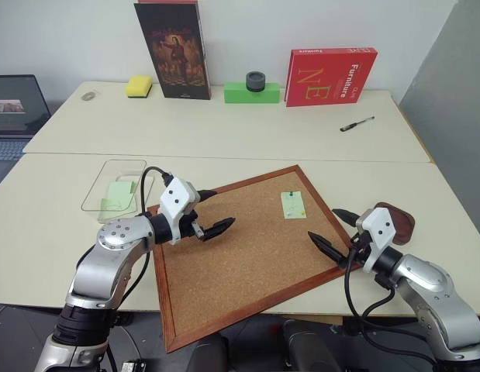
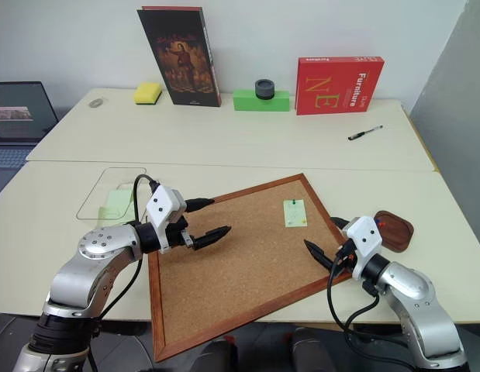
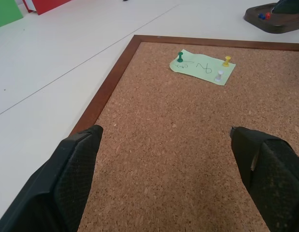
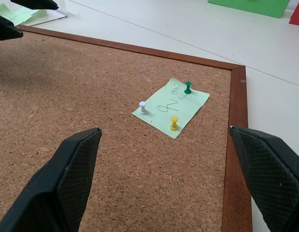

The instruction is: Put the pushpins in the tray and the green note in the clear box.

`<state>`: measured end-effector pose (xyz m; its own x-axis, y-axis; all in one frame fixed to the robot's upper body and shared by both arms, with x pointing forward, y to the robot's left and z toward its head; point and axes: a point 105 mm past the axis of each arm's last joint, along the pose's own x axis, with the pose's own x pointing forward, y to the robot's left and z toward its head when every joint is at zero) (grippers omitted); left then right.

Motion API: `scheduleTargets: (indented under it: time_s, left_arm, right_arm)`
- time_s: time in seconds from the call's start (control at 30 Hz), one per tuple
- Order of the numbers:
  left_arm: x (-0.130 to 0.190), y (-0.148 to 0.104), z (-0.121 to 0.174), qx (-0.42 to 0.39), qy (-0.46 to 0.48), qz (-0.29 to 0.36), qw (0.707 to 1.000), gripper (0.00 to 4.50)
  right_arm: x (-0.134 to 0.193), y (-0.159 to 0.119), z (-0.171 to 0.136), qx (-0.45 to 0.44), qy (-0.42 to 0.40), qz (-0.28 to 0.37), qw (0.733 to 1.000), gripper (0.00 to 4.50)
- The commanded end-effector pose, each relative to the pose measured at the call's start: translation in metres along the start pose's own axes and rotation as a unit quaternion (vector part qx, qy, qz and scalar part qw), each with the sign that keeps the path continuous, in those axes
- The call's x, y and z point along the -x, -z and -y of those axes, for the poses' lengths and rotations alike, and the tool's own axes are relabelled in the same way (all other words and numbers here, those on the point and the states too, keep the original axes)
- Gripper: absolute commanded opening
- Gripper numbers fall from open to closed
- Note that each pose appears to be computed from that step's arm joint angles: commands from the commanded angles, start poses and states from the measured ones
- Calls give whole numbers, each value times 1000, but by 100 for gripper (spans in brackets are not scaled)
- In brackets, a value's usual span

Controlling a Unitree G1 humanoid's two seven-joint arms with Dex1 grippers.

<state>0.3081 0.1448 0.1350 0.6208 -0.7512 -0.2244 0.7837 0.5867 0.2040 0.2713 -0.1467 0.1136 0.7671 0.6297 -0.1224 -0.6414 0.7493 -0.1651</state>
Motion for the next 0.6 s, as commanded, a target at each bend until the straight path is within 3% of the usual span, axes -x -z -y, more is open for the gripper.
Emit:
scheduleTargets:
  time_s: [0.03, 0.6]
  left_arm:
    - [2, -15, 7, -3, 23, 27, 999, 450]
    - [-1, -23, 0, 41, 21, 35, 998, 450]
  right_arm:
    - [-1, -13, -3, 17, -7, 22, 1000, 448]
    - [-1, -14, -5, 19, -11, 20, 1000, 448]
